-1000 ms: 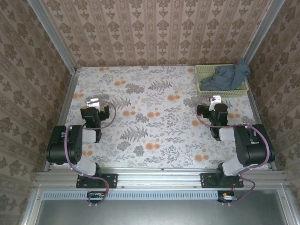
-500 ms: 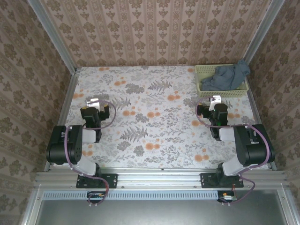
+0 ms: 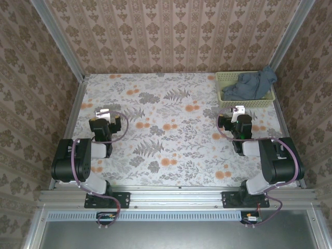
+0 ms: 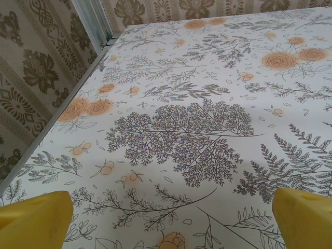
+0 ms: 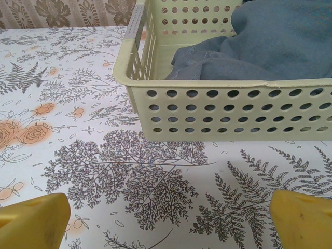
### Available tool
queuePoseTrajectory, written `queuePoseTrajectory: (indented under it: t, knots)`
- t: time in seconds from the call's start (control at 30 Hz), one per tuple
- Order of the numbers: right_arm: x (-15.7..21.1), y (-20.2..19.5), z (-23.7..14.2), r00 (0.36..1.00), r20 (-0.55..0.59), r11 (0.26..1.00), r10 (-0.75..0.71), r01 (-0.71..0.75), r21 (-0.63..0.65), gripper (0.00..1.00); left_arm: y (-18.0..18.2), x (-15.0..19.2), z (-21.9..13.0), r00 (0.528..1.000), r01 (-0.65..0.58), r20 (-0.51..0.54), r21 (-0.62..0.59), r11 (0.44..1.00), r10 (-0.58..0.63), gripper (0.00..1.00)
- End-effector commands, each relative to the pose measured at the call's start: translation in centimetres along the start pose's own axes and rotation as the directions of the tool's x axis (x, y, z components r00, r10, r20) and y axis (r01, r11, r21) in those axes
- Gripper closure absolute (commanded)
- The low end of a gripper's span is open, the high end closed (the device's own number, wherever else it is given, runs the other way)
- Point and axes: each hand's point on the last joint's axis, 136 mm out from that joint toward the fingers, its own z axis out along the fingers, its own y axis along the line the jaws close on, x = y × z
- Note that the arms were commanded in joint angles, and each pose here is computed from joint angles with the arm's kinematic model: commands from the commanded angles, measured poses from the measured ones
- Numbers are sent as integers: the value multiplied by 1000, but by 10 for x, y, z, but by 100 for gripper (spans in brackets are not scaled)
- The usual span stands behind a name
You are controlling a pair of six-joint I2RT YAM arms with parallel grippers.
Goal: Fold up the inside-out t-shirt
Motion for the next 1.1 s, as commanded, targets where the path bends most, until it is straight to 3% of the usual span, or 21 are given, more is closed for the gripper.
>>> queuePoseTrajectory:
  t: [0.0, 0.27, 0.37, 0.5, 0.63, 0.73, 0.83, 0.93, 1.07]
  knots:
    - [-7, 0, 0, 1000, 26, 1000, 1, -2, 6, 0, 0, -8, 0, 1000, 25, 17, 6, 1000, -25, 0]
    - [-7, 0, 0, 1000, 30, 1000, 0, 0, 5, 0, -5, -12, -4, 999, -3, 41, 28, 1000, 2, 0]
    - [-12, 17, -11, 996, 78, 996, -44, 50, -76, 0, -11, -28, -22, 993, -75, 90, -28, 997, 77, 0]
    - [-29, 32, -40, 982, 141, 987, -123, 136, -85, 0, -36, -52, -56, 963, -200, 174, -57, 978, 207, 0]
    - [-56, 43, -70, 973, 189, 982, -131, 154, -110, 0, -60, -80, -85, 948, -224, 230, -11, 975, 220, 0]
    - [-86, 56, -95, 977, 193, 973, -84, 122, -194, 0, -65, -97, -102, 971, -103, 224, 75, 992, 84, 0]
    - [-125, 58, -118, 977, 203, 971, 63, -13, -238, 0, -53, -107, -116, 971, 149, 170, 108, 983, -166, 0]
    - [-146, 44, -126, 964, 138, 962, 228, -201, -186, 0, -20, -84, -126, 899, 438, 15, -44, 898, -438, 0]
    - [-141, 30, -123, 956, 10, 953, 294, -293, -77, 0, -23, -76, -133, 862, 500, -121, 55, 864, -491, 0]
